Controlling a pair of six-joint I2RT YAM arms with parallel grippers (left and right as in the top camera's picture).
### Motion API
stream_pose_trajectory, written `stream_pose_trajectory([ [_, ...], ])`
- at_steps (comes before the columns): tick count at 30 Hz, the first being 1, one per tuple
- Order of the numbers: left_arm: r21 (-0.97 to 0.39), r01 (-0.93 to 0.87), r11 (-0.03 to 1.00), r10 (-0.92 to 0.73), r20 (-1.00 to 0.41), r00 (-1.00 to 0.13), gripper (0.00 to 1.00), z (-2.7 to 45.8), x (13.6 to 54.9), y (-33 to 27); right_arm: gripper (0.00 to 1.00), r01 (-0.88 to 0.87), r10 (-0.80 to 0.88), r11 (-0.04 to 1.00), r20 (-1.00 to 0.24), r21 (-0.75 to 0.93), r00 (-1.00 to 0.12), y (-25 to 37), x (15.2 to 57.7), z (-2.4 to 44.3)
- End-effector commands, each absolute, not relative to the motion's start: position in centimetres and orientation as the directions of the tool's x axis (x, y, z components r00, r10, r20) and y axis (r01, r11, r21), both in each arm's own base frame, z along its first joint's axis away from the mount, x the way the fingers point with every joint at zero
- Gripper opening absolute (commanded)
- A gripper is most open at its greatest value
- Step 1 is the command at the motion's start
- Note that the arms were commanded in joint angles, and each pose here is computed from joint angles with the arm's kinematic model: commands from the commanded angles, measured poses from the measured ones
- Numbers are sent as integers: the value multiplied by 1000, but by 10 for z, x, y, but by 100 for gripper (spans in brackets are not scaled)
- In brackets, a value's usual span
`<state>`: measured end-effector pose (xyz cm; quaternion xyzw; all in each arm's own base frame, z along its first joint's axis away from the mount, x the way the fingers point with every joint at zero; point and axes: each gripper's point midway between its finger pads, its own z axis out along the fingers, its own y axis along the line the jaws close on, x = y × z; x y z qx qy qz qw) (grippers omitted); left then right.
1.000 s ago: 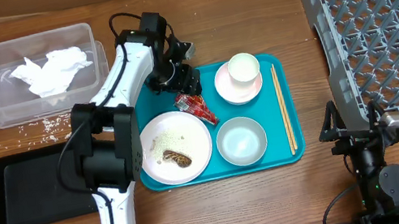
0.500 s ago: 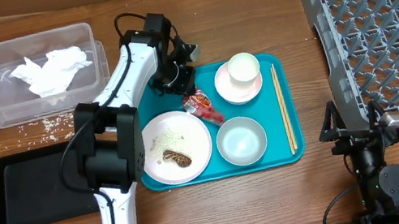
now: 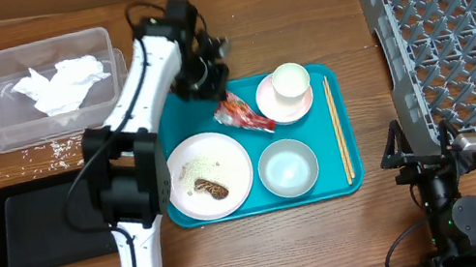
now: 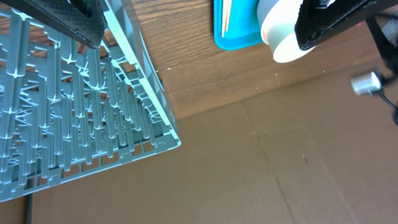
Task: Sort waste into correct bins and load items into the dishwasher
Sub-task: 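Carry the red wrapper to the clear bin and release it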
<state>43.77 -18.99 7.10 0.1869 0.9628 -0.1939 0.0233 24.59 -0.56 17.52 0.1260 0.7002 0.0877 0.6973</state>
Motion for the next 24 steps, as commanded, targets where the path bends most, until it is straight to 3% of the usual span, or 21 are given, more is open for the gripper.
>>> stream_pose_trajectory([
  [1, -352, 281, 893, 225, -192, -955, 4, 114, 470, -168, 100, 66, 292, 954, -956, 292, 6, -8, 246, 172],
  [6, -286, 151, 946, 76, -258, -963, 4, 166, 492, -114, 100, 66, 292, 954, -956, 292, 6, -8, 246, 172],
  [14, -290, 6, 957, -111, -387, -915, 4, 232, 508, -40, 100, 66, 292, 954, -956, 292, 7, -8, 246, 172],
  [24, -367, -358, 859, -490, -385, -782, 4, 254, 506, 83, 100, 66, 292, 954, -956, 292, 6, -8, 246, 172],
])
